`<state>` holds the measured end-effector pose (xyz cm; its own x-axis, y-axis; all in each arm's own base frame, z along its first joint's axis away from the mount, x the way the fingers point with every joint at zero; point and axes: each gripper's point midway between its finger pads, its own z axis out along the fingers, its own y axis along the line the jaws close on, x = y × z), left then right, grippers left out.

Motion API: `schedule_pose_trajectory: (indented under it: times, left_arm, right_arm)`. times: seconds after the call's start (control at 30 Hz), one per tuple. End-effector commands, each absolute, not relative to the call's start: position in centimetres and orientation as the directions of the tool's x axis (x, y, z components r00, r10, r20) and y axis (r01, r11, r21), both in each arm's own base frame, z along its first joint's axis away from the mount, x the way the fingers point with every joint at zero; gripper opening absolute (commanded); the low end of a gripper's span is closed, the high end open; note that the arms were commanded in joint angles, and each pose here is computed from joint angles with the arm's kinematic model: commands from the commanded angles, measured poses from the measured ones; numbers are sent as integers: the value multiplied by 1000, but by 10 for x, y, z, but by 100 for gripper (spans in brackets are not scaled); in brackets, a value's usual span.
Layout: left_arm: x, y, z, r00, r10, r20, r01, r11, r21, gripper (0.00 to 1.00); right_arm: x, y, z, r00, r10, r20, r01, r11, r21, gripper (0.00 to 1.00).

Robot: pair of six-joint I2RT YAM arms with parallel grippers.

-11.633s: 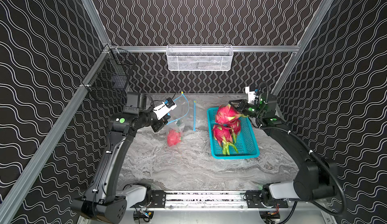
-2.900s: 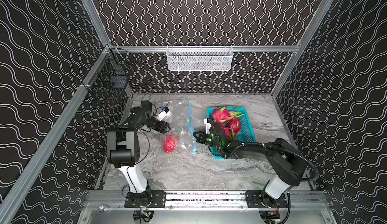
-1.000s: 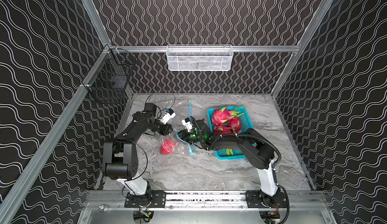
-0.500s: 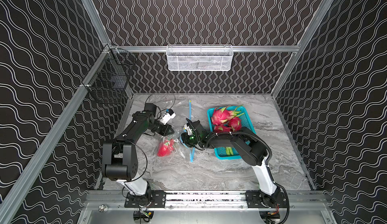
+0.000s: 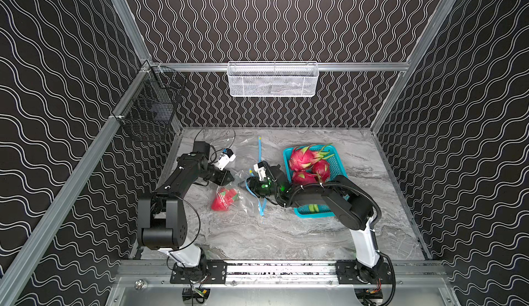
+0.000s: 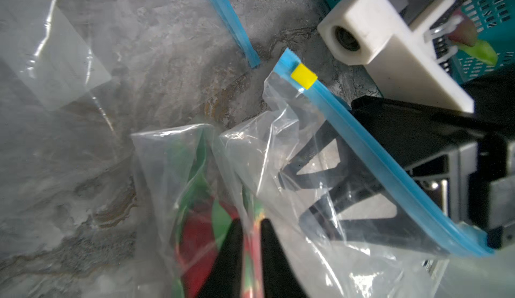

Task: Open the zip-top bag and take out the dragon fruit
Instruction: Pick up the dragon fruit from the zipper food storage bag.

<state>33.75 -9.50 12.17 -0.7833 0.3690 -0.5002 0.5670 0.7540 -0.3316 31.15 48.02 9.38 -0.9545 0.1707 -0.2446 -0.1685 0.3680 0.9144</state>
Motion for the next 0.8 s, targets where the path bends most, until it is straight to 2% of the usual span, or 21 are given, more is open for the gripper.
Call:
schedule_pose_trajectory:
  times: [0.0,0.03,0.1,0.3,0.43,0.57,0.6,0.67,0.77]
  left_arm:
    - [336,-81,132,-800,324,-505,528,781,-335,59]
    - [336,-74,134,-806,310,-505,514,788,-337,70]
    - [331,-62,132,-824,290,-486,491,794,-359,75]
    - [314,-46,90,-881,270,-387,428,805,-412,69]
    - [311,-54,73,-908,228,-352,385,785,-485,54]
    - [312,-56,60,-910,220,-352,380,780,-496,15]
    - [312,-57,58,-909,218,-355,382,778,-499,9]
    - [311,-59,54,-907,223,-358,387,778,-495,1]
    - [309,-67,46,-900,262,-347,410,779,-475,0]
  right_arm:
    - [313,485,85,-966,176,-189,-115,363,925,47]
    - [313,487,80,-969,176,-174,-99,369,924,47]
    - [314,489,72,-973,175,-152,-76,380,922,46]
    - [314,503,70,-981,151,-121,-65,337,939,45]
    - [312,510,74,-985,130,-110,-69,289,955,46]
    - [308,517,80,-990,104,-96,-69,240,968,48]
    - [306,519,82,-991,98,-90,-66,220,973,48]
    - [305,524,86,-993,83,-82,-65,197,978,49]
    - [304,531,86,-995,60,-76,-64,193,979,51]
